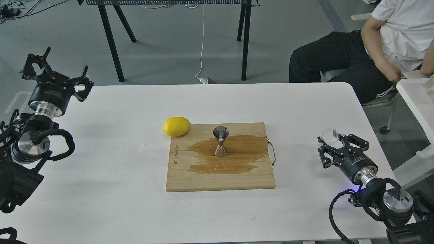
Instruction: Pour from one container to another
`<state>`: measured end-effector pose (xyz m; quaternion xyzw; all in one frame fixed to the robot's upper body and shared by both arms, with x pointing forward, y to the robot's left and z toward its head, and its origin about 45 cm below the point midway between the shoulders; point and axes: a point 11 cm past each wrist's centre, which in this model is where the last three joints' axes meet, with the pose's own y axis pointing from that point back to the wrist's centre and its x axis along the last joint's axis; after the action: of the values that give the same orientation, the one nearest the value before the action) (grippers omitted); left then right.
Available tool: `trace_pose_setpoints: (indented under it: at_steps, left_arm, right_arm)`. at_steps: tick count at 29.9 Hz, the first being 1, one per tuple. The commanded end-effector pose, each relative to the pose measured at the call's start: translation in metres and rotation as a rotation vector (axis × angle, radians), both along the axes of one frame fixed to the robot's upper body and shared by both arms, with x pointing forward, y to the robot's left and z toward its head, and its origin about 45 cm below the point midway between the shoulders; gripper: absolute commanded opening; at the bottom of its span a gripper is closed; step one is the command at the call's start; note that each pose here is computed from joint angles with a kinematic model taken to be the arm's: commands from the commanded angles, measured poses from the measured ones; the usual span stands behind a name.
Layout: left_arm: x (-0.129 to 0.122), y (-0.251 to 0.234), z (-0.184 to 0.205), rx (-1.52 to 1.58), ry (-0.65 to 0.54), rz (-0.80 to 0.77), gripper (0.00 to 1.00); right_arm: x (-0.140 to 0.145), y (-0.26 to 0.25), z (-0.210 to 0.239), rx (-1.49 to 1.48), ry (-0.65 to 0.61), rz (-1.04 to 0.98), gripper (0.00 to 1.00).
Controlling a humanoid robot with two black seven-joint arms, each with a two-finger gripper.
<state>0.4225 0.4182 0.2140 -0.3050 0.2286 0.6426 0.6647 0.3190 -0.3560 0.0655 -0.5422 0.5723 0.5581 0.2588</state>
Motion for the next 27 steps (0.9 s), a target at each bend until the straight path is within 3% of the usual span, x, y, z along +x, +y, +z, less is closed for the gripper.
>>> trace_pose_setpoints:
  at_steps: [1, 21, 27]
  left_arm:
    - [0.0, 0.0, 0.0, 0.0, 0.0, 0.001, 1.0]
    - [0.0, 0.0, 0.0, 0.0, 0.0, 0.002, 1.0]
    - [-0.001, 0.002, -0.001, 0.001, 0.001, 0.004, 1.0]
  right_arm:
    - [0.0, 0.007, -0.006, 0.015, 0.013, -0.002, 0.47]
    - [-0.004, 0.024, -0.02, 0.055, 0.053, -0.012, 0.48]
    - [0.0, 0.022, -0.024, 0.043, 0.106, -0.032, 0.53]
